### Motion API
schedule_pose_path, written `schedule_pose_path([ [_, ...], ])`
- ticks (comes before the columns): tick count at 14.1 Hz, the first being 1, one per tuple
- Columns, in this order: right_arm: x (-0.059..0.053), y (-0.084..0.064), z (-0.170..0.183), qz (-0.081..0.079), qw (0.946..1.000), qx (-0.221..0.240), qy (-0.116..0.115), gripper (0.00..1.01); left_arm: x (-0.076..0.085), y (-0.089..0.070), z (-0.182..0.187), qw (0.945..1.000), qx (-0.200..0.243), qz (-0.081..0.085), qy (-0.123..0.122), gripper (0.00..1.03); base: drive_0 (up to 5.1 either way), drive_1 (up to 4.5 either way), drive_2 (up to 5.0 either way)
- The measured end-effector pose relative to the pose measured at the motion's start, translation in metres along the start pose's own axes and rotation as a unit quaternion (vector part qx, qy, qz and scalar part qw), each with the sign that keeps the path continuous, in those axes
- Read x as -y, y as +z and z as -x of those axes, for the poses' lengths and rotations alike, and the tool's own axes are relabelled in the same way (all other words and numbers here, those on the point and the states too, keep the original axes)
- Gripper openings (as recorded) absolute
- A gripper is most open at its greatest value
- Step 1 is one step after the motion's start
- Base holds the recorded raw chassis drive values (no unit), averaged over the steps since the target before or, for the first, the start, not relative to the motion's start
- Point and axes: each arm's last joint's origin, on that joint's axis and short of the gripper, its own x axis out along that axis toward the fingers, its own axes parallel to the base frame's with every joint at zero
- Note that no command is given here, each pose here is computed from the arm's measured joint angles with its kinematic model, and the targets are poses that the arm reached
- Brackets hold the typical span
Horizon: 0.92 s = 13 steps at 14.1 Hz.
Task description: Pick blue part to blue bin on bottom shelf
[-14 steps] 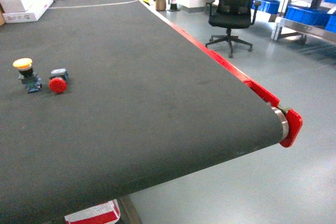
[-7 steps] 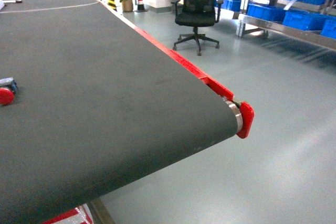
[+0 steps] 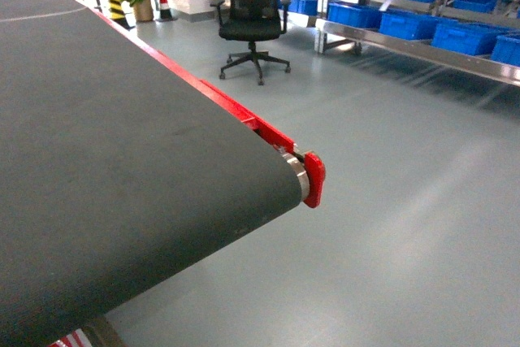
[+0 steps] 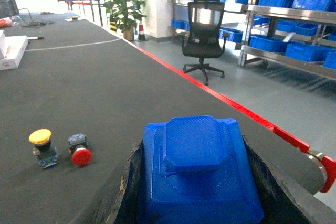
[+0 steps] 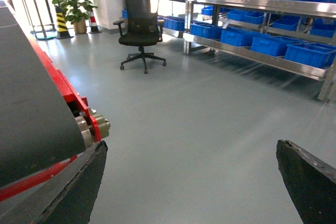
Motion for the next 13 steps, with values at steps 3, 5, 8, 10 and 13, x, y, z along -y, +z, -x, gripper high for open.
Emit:
schedule_pose_path([
  [3, 0.0000, 0.0000, 0.0000, 0.000, 1.0000, 0.000, 0.000, 0.98, 0.0000, 0.0000, 0.0000, 1.0000, 0.000, 0.000, 0.000, 0.45, 0.0, 0.00, 0.0],
  [5, 0.0000, 0.0000, 0.0000, 0.000, 1.0000, 0.000, 0.000, 0.98, 0.0000, 0.0000, 0.0000, 1.0000, 0.000, 0.000, 0.000, 0.45, 0.0, 0.00, 0.0],
  [8, 0.0000, 0.0000, 0.0000, 0.000, 1.0000, 0.000, 0.000, 0.98, 0.0000, 0.0000, 0.0000, 1.0000, 0.000, 0.000, 0.000, 0.45, 0.0, 0.00, 0.0],
  [10, 0.0000, 0.0000, 0.0000, 0.000, 1.0000, 0.000, 0.000, 0.98, 0.0000, 0.0000, 0.0000, 1.0000, 0.000, 0.000, 0.000, 0.45, 0.0, 0.00, 0.0],
  [13, 0.0000, 0.0000, 0.0000, 0.000, 1.0000, 0.000, 0.000, 0.98, 0.0000, 0.0000, 0.0000, 1.0000, 0.000, 0.000, 0.000, 0.45, 0.0, 0.00, 0.0],
])
